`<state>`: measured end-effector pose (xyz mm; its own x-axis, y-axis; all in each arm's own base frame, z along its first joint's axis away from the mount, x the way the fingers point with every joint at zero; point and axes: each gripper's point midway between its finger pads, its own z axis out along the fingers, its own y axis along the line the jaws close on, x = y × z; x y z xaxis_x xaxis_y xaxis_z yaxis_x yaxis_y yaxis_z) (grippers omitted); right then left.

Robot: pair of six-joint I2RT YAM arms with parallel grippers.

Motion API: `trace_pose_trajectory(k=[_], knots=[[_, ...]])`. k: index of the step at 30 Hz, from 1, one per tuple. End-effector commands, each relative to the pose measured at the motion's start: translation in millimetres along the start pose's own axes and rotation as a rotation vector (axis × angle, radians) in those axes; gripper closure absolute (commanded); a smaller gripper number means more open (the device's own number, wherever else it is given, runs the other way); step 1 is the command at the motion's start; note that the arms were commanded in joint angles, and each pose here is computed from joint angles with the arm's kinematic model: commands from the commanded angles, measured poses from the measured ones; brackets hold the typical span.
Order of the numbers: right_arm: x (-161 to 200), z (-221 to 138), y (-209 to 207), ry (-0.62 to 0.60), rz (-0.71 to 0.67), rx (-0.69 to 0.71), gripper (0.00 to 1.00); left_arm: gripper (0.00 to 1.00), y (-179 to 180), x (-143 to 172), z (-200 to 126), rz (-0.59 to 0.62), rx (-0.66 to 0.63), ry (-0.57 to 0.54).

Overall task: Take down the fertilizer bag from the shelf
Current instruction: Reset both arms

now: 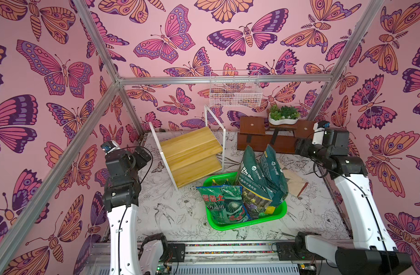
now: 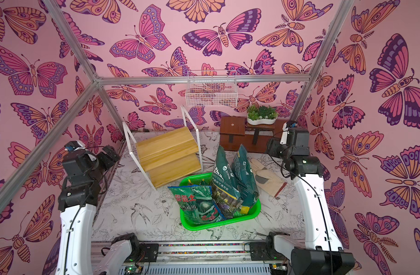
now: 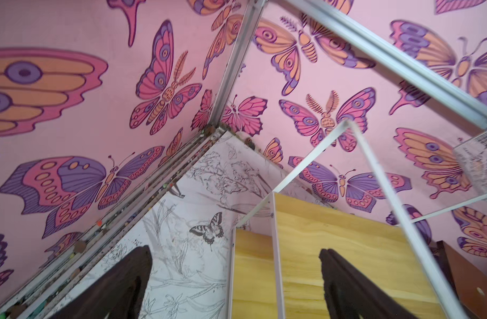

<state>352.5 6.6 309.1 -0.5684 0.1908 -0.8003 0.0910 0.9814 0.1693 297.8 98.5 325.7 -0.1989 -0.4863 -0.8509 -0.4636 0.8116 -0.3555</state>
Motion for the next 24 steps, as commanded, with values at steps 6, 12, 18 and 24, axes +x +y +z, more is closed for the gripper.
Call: trace_pose_trajectory(k=[6, 12, 18, 24], knots=[[48, 49, -67, 0.031, -0.008, 0.312, 0.17, 0.00, 59, 55, 21, 0.109, -0.216, 0.036], [87, 74, -95, 0.037, -0.038, 0.436, 0.16, 0.00, 87, 95, 43, 0.092, -0.291, 0.057], [131, 113, -88, -0.019, -0.053, 0.326, 0.16, 0.00, 75, 136, 73, 0.059, -0.141, 0.091], [133, 129, -76, -0.132, -0.027, 0.228, 0.13, 0.01, 65, 164, 96, 0.083, -0.069, 0.178]])
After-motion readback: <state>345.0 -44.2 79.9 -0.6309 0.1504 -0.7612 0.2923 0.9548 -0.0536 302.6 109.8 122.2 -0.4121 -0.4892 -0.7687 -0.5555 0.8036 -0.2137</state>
